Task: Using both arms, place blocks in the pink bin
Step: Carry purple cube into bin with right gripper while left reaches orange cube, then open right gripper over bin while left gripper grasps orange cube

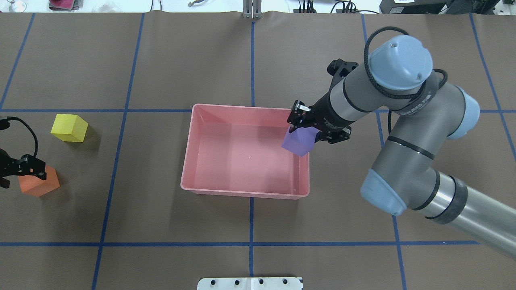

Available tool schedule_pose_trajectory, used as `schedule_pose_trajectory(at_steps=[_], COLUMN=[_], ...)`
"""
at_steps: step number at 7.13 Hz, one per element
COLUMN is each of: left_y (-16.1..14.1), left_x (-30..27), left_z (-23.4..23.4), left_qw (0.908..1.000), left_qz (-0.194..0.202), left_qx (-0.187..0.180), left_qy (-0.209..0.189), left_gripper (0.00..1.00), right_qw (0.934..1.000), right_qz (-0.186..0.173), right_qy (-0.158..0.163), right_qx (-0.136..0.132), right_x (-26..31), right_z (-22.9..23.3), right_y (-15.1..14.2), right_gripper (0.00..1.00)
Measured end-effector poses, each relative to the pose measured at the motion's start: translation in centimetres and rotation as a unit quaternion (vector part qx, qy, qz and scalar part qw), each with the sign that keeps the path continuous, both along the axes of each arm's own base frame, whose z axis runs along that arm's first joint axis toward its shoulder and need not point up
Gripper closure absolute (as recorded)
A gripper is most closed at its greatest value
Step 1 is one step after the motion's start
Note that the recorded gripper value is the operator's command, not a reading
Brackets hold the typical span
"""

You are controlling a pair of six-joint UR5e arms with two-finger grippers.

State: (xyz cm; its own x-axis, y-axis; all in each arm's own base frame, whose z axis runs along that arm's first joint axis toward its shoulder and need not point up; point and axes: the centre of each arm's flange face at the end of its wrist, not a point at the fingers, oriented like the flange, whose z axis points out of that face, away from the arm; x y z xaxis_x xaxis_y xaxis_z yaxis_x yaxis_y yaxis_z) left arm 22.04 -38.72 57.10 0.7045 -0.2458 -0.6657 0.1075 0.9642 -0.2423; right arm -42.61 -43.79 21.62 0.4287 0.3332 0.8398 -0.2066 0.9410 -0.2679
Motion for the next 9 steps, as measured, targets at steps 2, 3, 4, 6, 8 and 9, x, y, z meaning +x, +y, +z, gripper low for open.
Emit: schedule_pose_trajectory(at_steps=[2,3,4,6,8,9], left_y=[-0.2,-0.2,-0.3,-0.7,-1.1,-1.2], left_x=[1.1,1.7,2.1,2.7,3.0,3.1], left_z=[0.4,0.6,0.8,1.0,0.5,-0.7], left_qw=[1.0,0.9999,0.9999,0.9998,0.9998,0.9998], left_qz=[0.007,0.01,0.012,0.013,0.013,0.013], left_qx=[0.0,0.003,0.005,0.007,0.01,0.014], left_qy=[-0.003,-0.008,-0.012,-0.014,-0.01,-0.004], left_gripper=[0.01,0.03,0.11,0.77,1.0,1.0], right_qw=[0.9998,0.9995,0.9992,0.9987,0.9987,0.9988], right_qz=[-0.009,-0.016,-0.018,-0.016,-0.011,-0.006], right_qy=[0.016,0.024,0.029,0.04,0.036,0.037], right_qx=[0.011,0.015,0.018,0.027,0.034,0.031], right_x=[-3.8,-5.3,-6.3,-7.7,-7.0,-5.2], right_z=[0.0,0.3,0.6,1.1,0.2,-0.8], right_y=[3.1,4.5,5.2,6.2,6.5,6.2], right_gripper=[1.0,0.6,0.01,0.0,0.0,0.0])
